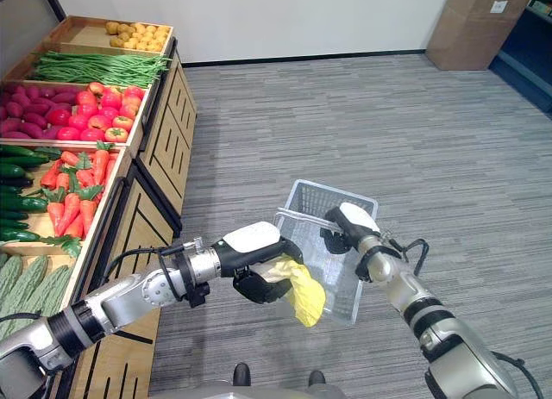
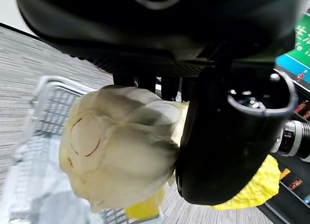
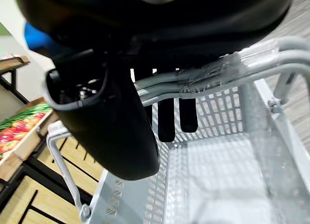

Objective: Get the vegetables into the basket

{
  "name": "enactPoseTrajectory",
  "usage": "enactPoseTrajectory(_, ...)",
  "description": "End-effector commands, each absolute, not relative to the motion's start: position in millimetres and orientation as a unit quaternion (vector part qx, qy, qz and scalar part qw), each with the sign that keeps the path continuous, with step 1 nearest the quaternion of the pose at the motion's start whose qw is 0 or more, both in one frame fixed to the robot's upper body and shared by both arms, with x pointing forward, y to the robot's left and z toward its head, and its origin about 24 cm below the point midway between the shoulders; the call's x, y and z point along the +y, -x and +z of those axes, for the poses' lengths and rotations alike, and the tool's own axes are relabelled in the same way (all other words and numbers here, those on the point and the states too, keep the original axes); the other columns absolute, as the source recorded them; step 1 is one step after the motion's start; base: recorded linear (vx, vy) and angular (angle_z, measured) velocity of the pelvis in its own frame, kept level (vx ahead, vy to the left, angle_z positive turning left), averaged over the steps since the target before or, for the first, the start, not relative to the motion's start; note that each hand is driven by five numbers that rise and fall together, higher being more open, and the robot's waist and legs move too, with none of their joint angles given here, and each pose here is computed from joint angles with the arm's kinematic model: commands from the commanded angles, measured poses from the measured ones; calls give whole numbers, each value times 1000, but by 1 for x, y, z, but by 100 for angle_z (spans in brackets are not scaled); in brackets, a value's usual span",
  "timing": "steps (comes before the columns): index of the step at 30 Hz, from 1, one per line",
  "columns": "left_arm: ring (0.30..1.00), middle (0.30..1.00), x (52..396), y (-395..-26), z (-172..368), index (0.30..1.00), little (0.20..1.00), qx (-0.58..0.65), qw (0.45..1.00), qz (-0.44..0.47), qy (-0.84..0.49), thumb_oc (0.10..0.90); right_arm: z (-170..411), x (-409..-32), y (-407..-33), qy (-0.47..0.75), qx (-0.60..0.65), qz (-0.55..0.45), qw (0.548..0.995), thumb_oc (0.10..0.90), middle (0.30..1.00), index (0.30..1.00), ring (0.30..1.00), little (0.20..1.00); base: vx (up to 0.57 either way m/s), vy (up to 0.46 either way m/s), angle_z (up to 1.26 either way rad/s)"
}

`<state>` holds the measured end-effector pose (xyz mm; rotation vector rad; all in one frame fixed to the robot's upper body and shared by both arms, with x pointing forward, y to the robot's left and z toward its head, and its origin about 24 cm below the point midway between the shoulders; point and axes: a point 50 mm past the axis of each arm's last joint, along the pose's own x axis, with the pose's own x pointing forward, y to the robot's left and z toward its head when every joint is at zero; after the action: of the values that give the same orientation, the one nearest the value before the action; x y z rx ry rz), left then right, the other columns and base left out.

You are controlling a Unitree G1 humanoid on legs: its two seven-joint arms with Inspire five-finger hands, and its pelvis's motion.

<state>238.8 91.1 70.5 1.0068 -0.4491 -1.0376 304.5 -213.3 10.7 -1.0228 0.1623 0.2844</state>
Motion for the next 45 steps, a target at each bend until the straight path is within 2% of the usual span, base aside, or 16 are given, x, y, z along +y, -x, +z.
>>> enactPoseTrajectory(1,300,300,68,-255,103,300,300,-299,718,-443,-446,400,102,-178,-343,432,-128,90,888,400,300,300,300,300,4,7,-7)
enactPoseTrajectory(10,300,300,55,-264,76,300,300,-272,726,-418,-474,400,109,-147,-330,374,-171,129,903,400,300,300,300,300,3,4,-3)
enactPoseTrajectory(16,300,300,64,-274,36,300,300,-203,730,-384,-529,400,114,-128,-311,309,-200,171,914,400,300,300,300,300,-2,1,-5)
enactPoseTrajectory(17,407,407,70,-276,25,407,407,-183,728,-368,-548,476,116,-123,-305,289,-207,185,916,400,300,300,300,300,0,0,0)
enactPoseTrajectory(18,605,605,70,-276,24,605,605,-183,728,-368,-548,618,116,-123,-305,289,-206,185,916,400,300,300,300,300,0,0,0)
enactPoseTrajectory(19,1000,1000,77,-279,17,1000,1000,-164,730,-351,-563,900,115,-122,-301,280,-206,191,918,400,300,300,300,300,-19,-10,-4)
enactPoseTrajectory(24,1000,1000,89,-281,2,1000,1000,-132,718,-333,-596,900,112,-118,-296,272,-204,203,918,400,300,300,300,300,-6,-3,-1)
enactPoseTrajectory(32,1000,1000,106,-278,8,1000,1000,-128,754,-295,-573,900,96,-131,-294,278,-167,183,928,400,300,300,300,300,0,0,0)
enactPoseTrajectory(34,1000,1000,105,-275,17,1000,1000,-140,775,-290,-544,900,88,-138,-295,286,-147,171,931,400,300,300,300,300,-3,-2,2)
enactPoseTrajectory(35,1000,1000,105,-271,25,1000,1000,-149,802,-284,-504,900,80,-146,-294,298,-131,159,932,400,300,300,300,300,-5,-2,4)
enactPoseTrajectory(36,1000,1000,106,-271,26,1000,1000,-148,802,-284,-504,900,80,-145,-294,297,-131,159,932,400,300,300,300,300,-15,-4,3)
enactPoseTrajectory(37,1000,1000,106,-263,33,1000,1000,-148,840,-281,-439,900,70,-156,-293,318,-109,140,931,400,300,300,300,300,-16,-4,4)
enactPoseTrajectory(38,1000,1000,107,-259,36,1000,1000,-143,856,-284,-408,900,68,-161,-292,327,-103,131,930,400,300,300,300,300,-21,-5,4)
enactPoseTrajectory(42,1000,1000,118,-244,47,1000,1000,-131,898,-281,-311,900,54,-181,-287,341,-70,99,932,400,300,300,300,300,-10,-3,8)
enactPoseTrajectory(43,1000,1000,132,-234,47,1000,1000,-106,925,-263,-254,900,42,-193,-282,340,-40,81,936,400,300,300,300,300,19,-3,14)
enactPoseTrajectory(45,1000,1000,166,-216,26,1000,1000,-26,947,-231,-220,900,13,-219,-267,361,32,54,930,400,300,300,300,300,22,0,19)
